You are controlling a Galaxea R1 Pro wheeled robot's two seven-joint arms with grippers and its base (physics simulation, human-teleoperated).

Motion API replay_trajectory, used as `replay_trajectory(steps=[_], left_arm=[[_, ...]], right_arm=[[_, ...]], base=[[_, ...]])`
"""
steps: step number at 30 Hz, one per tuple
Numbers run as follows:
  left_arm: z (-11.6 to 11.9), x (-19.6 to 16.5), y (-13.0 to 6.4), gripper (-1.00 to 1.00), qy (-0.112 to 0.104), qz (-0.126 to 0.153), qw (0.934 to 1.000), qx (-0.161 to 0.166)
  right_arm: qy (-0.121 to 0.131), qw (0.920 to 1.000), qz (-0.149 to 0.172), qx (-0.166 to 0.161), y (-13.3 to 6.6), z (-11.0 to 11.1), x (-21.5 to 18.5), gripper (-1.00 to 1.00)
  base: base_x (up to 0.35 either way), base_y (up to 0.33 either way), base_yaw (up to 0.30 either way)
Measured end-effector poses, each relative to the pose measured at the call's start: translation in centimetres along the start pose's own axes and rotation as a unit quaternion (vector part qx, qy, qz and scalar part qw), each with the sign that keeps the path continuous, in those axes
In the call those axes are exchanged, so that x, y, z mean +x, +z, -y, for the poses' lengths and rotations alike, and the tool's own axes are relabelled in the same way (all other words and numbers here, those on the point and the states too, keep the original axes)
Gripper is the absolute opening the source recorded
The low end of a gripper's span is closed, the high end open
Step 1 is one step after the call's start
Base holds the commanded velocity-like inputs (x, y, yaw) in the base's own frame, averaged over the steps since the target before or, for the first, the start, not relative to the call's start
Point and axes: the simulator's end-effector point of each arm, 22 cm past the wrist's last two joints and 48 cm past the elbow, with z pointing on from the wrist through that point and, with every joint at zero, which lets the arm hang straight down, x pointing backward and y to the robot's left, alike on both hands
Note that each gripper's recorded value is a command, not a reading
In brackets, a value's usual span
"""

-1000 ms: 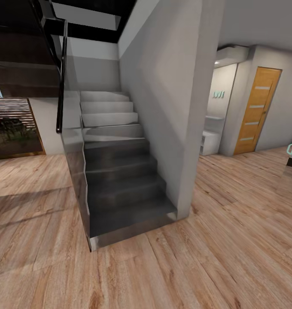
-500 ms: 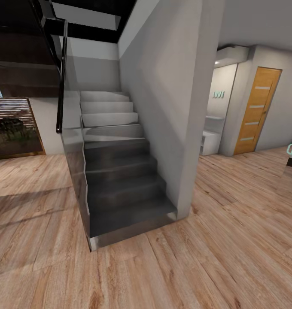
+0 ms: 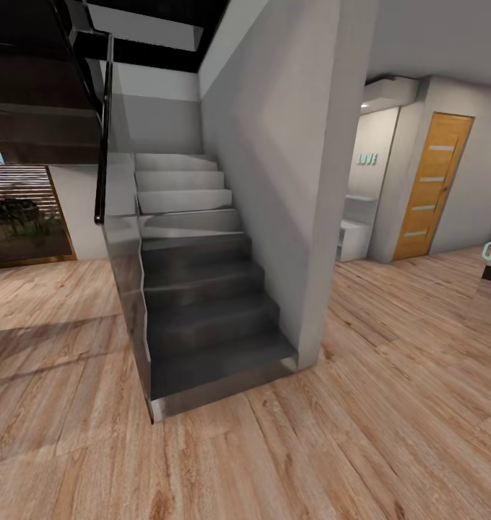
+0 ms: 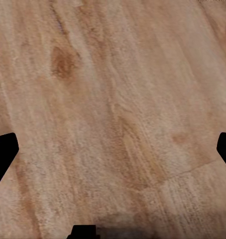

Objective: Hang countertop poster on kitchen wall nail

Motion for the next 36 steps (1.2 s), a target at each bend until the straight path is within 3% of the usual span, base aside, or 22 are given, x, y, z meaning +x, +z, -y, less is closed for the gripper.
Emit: replay_trajectory(steps=[22,36], left_arm=[[-0.04,0.12,0.00,1.00,0.000,-0.001,1.0000,0.000],[-0.11,0.15,-0.01,1.00,-0.001,-0.001,1.0000,-0.001]], right_arm=[[-0.002,1.0000,0.000,-0.002,0.00,-0.46,0.00,1.00],[-0.002,1.0000,0.000,-0.002,0.00,-0.42,0.00,1.00]], base=[[0.000,0.002,0.285],[0.000,0.246,0.203]])
